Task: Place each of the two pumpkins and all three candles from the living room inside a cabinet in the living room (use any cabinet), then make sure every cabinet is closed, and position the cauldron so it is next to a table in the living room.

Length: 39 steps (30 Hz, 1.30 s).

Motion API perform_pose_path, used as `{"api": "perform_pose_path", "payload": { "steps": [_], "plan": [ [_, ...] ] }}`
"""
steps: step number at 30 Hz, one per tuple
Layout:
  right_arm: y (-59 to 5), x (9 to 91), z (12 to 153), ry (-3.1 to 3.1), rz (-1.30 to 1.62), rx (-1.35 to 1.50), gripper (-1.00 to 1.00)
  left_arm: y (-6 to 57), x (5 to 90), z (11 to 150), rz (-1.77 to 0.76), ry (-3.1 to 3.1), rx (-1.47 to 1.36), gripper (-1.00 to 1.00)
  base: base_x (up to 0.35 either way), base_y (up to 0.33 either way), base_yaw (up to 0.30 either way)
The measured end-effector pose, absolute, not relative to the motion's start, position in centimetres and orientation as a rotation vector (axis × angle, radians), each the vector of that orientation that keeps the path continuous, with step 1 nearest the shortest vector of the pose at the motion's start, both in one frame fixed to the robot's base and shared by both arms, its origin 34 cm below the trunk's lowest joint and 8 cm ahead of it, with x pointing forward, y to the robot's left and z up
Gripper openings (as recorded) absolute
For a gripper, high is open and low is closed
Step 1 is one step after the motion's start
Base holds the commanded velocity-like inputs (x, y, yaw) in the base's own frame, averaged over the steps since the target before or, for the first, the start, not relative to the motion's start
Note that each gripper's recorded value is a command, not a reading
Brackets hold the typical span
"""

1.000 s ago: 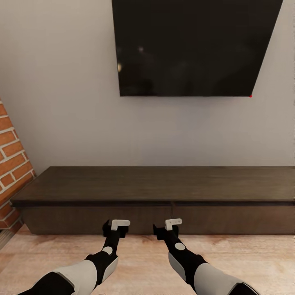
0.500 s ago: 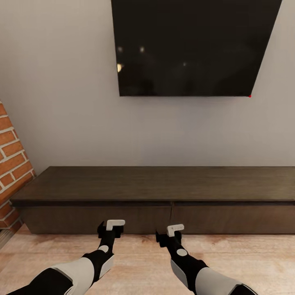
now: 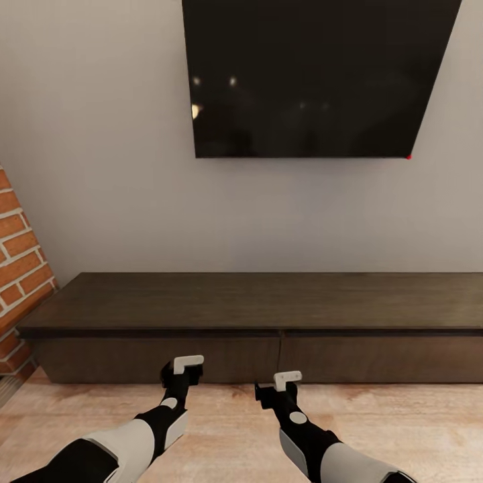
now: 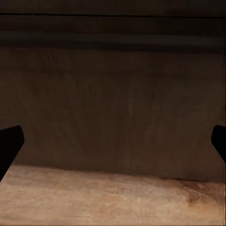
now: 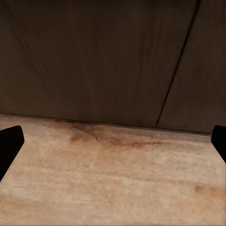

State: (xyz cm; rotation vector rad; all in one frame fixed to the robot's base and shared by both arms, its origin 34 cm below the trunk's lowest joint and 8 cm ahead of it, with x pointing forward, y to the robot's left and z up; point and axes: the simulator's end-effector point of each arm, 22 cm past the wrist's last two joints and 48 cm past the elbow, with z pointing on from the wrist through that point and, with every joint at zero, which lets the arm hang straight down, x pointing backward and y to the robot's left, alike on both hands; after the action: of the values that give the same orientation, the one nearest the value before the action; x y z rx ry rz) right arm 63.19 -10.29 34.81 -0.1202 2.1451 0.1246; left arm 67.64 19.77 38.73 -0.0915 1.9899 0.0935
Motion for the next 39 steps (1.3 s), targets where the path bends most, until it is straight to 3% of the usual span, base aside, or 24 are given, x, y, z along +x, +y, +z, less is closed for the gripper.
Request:
{"api": "perform_pose_path", "payload": {
  "steps": [18,39],
  "plan": [
    [-9.7,64.3,37.2,2.096,0.138,-0.116,1.0,17.5,68.9,40.9,-0.011,1.978,-0.076,1.0,0.0,0.0,-0.093],
    [-9.8,64.1,39.4,2.187,0.123,-0.142,1.0,17.5,69.2,43.6,-0.008,2.037,-0.081,1.0,0.0,0.0,0.029]
  ]
}}
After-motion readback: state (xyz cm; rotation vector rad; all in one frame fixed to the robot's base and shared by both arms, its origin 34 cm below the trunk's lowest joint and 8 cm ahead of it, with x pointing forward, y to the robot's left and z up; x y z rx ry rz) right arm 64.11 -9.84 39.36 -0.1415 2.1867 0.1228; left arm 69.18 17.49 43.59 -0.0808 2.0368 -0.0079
